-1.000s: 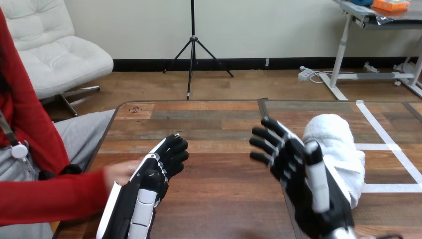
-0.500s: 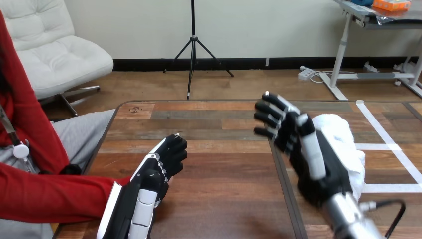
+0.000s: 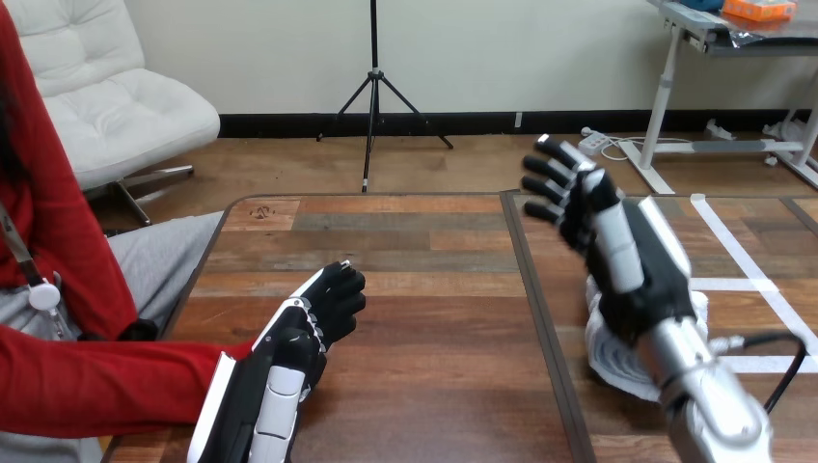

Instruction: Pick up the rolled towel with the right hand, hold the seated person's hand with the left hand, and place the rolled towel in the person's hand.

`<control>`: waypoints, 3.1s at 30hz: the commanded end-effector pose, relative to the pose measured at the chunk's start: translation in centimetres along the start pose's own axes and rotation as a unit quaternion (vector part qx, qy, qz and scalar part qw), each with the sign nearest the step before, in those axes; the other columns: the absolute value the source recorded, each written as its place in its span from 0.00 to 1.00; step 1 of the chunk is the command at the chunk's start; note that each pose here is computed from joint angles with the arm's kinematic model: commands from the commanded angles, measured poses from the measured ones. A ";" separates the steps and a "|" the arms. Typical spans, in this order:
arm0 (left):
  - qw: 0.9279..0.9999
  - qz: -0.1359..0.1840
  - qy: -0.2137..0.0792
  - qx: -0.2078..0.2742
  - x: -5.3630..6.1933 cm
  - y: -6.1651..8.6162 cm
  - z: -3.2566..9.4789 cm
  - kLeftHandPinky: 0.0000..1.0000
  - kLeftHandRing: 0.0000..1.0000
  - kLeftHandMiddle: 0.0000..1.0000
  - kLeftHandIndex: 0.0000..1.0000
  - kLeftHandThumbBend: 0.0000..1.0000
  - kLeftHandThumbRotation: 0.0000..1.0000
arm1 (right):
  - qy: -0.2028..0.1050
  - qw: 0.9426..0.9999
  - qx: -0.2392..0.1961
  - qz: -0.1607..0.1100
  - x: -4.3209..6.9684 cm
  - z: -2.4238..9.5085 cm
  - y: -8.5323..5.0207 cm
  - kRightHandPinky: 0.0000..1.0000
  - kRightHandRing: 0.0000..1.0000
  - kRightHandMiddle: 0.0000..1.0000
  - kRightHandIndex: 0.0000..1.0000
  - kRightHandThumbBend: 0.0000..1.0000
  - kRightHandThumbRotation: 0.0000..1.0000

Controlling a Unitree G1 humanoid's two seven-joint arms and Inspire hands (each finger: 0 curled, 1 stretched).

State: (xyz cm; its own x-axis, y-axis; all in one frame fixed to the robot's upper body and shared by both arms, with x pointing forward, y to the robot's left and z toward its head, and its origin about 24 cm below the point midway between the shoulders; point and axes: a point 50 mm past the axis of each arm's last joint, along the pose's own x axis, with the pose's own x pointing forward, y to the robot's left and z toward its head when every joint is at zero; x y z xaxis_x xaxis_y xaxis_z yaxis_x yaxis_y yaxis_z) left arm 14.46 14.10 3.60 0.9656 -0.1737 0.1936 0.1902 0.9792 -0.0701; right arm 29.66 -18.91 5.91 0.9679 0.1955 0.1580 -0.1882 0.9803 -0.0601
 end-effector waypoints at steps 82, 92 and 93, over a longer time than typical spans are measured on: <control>0.999 0.017 -0.048 -0.006 1.4 0.0 1.2 0.80 0.84 0.84 0.83 0.71 1.00 | 0.218 0.917 -0.312 -0.124 6.2 0.5 -9.2 0.88 1.00 1.00 1.00 1.00 0.44; 0.999 0.017 -0.050 -0.004 1.4 0.0 1.2 0.78 0.83 0.83 0.82 0.71 1.00 | 0.241 0.909 -0.323 -0.108 5.6 -0.7 -8.8 0.89 1.00 1.00 1.00 1.00 0.45; 0.999 0.016 -0.050 -0.004 1.4 0.0 1.2 0.78 0.83 0.83 0.82 0.71 1.00 | 0.246 0.907 -0.325 -0.106 5.5 -0.9 -8.7 0.89 1.00 1.00 1.00 1.00 0.44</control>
State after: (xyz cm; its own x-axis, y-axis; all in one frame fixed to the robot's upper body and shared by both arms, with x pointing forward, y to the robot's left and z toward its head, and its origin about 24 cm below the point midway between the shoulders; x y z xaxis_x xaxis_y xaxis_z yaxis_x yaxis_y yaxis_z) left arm 14.57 14.23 3.66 0.9680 -0.1556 0.1970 0.1726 0.9823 -0.0723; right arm 35.95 -27.38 5.47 0.9473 -0.2055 -0.2457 -0.0066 0.7543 -0.6565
